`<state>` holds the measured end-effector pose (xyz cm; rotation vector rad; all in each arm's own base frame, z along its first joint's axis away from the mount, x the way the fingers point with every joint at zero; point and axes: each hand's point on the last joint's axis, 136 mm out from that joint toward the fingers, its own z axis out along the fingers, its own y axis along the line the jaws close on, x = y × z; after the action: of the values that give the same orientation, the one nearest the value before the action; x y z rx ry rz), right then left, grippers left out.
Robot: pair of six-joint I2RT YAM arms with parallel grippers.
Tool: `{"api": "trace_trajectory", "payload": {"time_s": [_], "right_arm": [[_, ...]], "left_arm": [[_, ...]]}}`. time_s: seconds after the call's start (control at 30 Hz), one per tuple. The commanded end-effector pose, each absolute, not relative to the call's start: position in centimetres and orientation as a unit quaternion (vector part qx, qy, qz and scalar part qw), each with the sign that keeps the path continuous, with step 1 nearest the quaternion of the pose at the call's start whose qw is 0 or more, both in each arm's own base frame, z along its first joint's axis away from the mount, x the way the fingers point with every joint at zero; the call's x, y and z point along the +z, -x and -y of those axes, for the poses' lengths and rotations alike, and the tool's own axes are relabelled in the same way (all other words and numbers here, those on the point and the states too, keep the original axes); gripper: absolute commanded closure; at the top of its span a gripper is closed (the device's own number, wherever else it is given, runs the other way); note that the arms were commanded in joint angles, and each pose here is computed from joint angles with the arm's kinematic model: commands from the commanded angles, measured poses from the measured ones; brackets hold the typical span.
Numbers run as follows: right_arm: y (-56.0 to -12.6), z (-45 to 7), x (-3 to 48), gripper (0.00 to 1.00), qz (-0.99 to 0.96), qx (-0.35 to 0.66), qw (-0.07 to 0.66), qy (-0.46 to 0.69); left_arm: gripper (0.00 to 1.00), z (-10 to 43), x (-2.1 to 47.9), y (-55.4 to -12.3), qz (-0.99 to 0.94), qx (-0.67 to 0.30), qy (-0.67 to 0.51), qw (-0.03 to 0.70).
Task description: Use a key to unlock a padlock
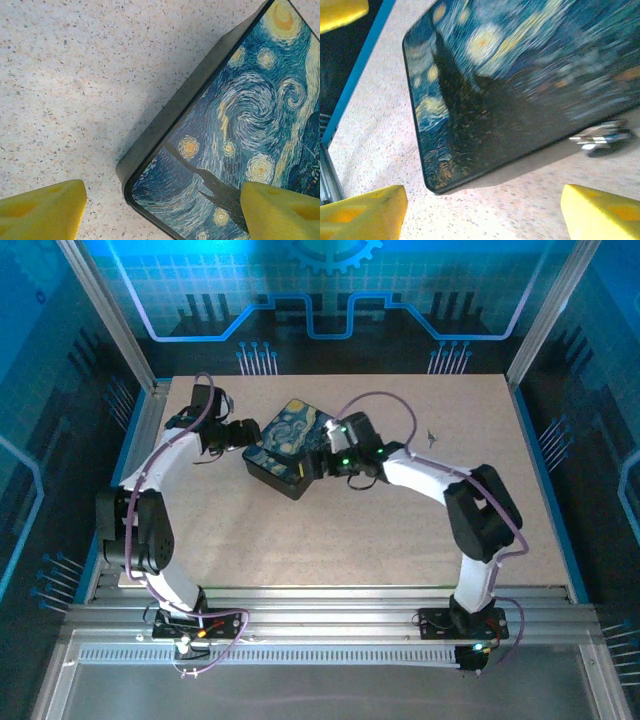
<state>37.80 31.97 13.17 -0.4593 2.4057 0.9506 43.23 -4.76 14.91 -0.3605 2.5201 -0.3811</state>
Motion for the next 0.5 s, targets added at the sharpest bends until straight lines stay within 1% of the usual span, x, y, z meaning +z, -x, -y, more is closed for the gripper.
{"api": "trace_trajectory", "payload": {"time_s": [0.0,0.07,0.13,0.23,0.3,0.33,0.4,0.47], "right_arm": [[-39.0,-26.1,16.4,0.18,-0.893,0.305,0.29,0.161],[-40.4,-22.1,16.6,0.19,-0.907,0.266,0.299,0.134],[-42.2,-17.2,16.3,0.22,-0.921,0.222,0.307,0.09],[-44.4,-10.5,15.5,0.33,-0.935,0.161,0.314,0.026],[-45.5,-7.0,14.8,0.37,-0.941,0.133,0.312,-0.008],[-45.9,-5.6,14.2,0.39,-0.944,0.124,0.305,-0.02],[-46.8,-3.5,13.2,0.4,-0.949,0.11,0.294,-0.039],[-47.5,-2.5,12.0,0.41,-0.953,0.105,0.281,-0.048]], "left_arm": [[0.18,4.2,15.5,-42.5,-0.935,-0.14,0.154,0.287],[0.18,4.3,15.3,-42.4,-0.934,-0.145,0.156,0.286],[0.18,4.5,15.3,-42.4,-0.933,-0.15,0.158,0.285],[0.18,4.7,15.4,-42.3,-0.931,-0.159,0.159,0.286],[0.18,5.0,15.6,-42.3,-0.93,-0.164,0.158,0.287],[0.18,5.1,15.8,-42.3,-0.93,-0.166,0.158,0.288],[0.18,5.4,15.9,-42.1,-0.93,-0.167,0.153,0.289],[0.18,5.7,16.1,-42.0,-0.931,-0.167,0.149,0.29]]}}
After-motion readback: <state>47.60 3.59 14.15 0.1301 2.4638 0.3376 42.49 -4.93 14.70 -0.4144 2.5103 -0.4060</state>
